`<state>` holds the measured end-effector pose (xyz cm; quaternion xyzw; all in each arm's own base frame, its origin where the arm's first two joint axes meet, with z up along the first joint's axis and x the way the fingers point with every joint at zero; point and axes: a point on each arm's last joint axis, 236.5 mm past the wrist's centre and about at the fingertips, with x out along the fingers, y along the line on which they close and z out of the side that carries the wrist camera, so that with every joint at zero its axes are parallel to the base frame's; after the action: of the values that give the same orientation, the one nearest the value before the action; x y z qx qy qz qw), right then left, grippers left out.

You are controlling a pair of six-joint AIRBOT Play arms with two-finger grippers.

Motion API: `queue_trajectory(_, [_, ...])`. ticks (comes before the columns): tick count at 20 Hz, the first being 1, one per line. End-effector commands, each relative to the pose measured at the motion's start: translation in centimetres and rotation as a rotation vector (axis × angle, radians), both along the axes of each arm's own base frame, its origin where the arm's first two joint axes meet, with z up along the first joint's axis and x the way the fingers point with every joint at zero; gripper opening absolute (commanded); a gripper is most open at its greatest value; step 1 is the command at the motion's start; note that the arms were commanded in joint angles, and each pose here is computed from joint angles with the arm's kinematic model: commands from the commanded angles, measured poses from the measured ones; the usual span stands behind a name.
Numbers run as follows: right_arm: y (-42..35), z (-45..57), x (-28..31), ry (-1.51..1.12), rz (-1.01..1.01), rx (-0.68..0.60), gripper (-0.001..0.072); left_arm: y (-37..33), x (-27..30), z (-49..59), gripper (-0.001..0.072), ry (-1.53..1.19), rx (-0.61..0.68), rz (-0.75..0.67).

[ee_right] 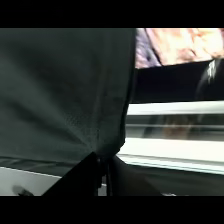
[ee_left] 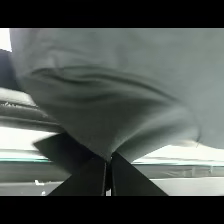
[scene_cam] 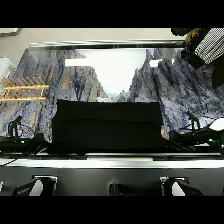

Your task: Fold the clothes and pants, and hang the long-sleeved shirts on hangers.

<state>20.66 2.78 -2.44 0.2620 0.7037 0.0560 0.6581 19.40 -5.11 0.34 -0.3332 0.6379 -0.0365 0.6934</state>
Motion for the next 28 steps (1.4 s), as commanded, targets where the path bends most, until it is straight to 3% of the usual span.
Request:
queue_trajectory(1, [1.2, 2.0, 4.4, -0.202, -0.049, 0.057, 0.0026, 0.3, 2.2, 1.3, 0.0014, -0.086, -0.005, 0.056])
queue_trajectory(3, [2.0, 2.2, 7.8, -0.293, -0.022, 0.089, 0.0026, 0.8, 4.9, 1.6, 0.0014, -0.129, -0.025, 0.082])
queue_trajectory(6, [3.4, 1.1, 12.9, -0.353, 0.076, 0.039, 0.0026, 1.4, 9.1, 1.0, 0.0014, -0.145, -0.009, 0.044])
queue_trajectory(10, [2.0, 0.5, 18.5, -0.372, 0.02, -0.026, 0.0026, 0.5, 15.3, 0.0, 0.0014, -0.144, -0.004, -0.042])
queue_trajectory(18, [0.5, -0.4, 23.4, -0.386, 0.013, -0.061, 0.0026, -0.8, 26.1, -1.0, 0.0015, -0.166, -0.007, -0.127])
queue_trajectory(24, [1.0, -4.4, 23.1, -0.285, 0.007, -0.038, 0.0031, -2.2, 27.8, -4.8, 0.0016, -0.1, -0.028, -0.171])
queue_trajectory(26, [1.3, -5.2, 22.6, -0.242, -0.01, -0.023, 0.0188, -2.4, 27.8, -5.1, 0.0057, -0.095, -0.029, -0.175])
queue_trajectory(27, [1.1, -4.8, 22.1, -0.221, -0.004, -0.017, 0.031, -2.3, 27.9, -4.8, 0.0144, -0.102, -0.027, -0.173])
queue_trajectory(28, [0.7, -3.9, 21.5, -0.203, 0.003, -0.004, 0.038, -2.0, 28.1, -4.2, 0.0212, -0.113, -0.021, -0.167])
